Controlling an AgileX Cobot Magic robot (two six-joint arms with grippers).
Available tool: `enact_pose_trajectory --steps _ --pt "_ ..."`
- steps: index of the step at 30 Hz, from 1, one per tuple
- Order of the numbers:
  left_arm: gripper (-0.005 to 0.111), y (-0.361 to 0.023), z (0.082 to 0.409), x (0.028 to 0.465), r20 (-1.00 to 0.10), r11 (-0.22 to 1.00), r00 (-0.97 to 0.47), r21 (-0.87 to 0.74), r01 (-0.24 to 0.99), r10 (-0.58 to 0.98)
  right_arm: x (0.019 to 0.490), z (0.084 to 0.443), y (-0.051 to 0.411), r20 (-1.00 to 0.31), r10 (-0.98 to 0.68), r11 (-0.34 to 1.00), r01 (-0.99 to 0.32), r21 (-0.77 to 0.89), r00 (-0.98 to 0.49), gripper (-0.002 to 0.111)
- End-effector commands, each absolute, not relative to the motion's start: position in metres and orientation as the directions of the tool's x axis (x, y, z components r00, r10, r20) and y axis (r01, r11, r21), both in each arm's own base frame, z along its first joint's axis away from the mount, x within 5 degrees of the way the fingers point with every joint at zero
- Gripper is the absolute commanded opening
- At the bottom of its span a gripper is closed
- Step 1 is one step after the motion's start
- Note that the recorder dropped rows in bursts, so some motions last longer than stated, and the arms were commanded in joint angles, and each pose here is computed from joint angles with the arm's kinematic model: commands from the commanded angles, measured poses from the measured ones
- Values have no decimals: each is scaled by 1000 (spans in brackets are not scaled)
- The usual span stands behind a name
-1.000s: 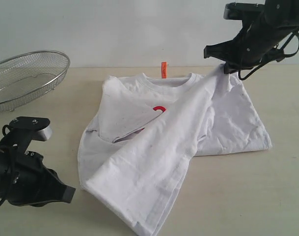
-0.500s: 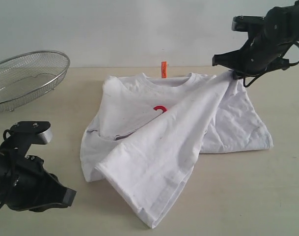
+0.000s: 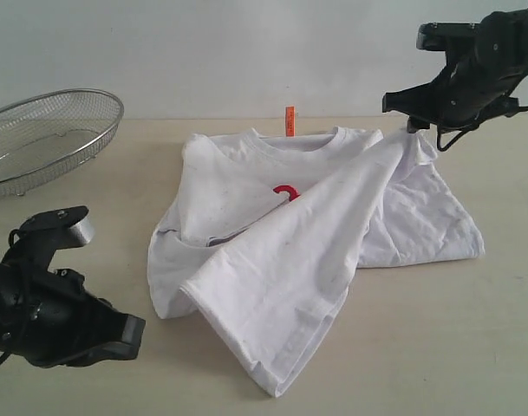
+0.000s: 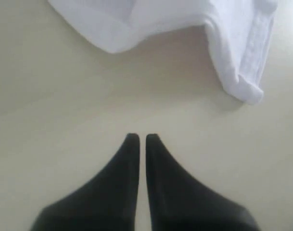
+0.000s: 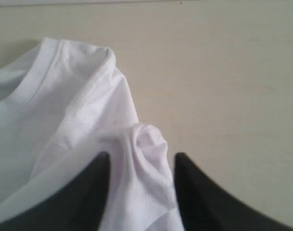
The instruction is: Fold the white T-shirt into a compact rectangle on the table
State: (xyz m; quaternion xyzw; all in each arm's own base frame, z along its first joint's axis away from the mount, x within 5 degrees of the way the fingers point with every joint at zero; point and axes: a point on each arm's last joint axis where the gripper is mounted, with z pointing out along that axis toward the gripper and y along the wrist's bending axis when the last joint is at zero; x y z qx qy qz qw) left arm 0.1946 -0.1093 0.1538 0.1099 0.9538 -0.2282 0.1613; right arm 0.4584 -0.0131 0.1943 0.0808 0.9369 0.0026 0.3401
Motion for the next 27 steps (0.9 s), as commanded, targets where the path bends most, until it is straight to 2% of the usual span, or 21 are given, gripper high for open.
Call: enact_pose_trajectory --steps 1,4,7,9,11,14,16,20,27 --pt "5 -114 158 197 -385 850 -920 -459 259 72 459 193 -17 -629 166 984 165 60 -760 76" --pt "5 -119 152 200 -372 829 -927 -500 251 56 458 193 -17 -617 169 984 169 59 -769 77" --pt "6 -132 147 203 -380 739 -919 -590 326 103 457 193 -17 -613 170 984 170 58 -772 77" --pt "12 -142 146 206 -401 651 -908 -659 377 119 457 194 -17 -611 168 984 170 55 -773 77" --pt "21 -147 143 210 -395 613 -912 -694 377 113 456 193 -17 -608 168 984 170 54 -776 77" --pt "35 -148 134 215 -368 629 -922 -690 357 119 456 193 -17 -603 164 985 168 50 -781 77" --pt "41 -148 126 216 -348 649 -929 -680 340 122 456 193 -17 -601 164 985 168 50 -782 77" --pt "44 -149 115 222 -332 662 -934 -673 332 131 457 197 -17 -599 165 984 170 48 -784 77" --pt "44 -163 98 251 -314 639 -939 -695 329 142 463 214 -18 -610 165 984 172 47 -775 77"
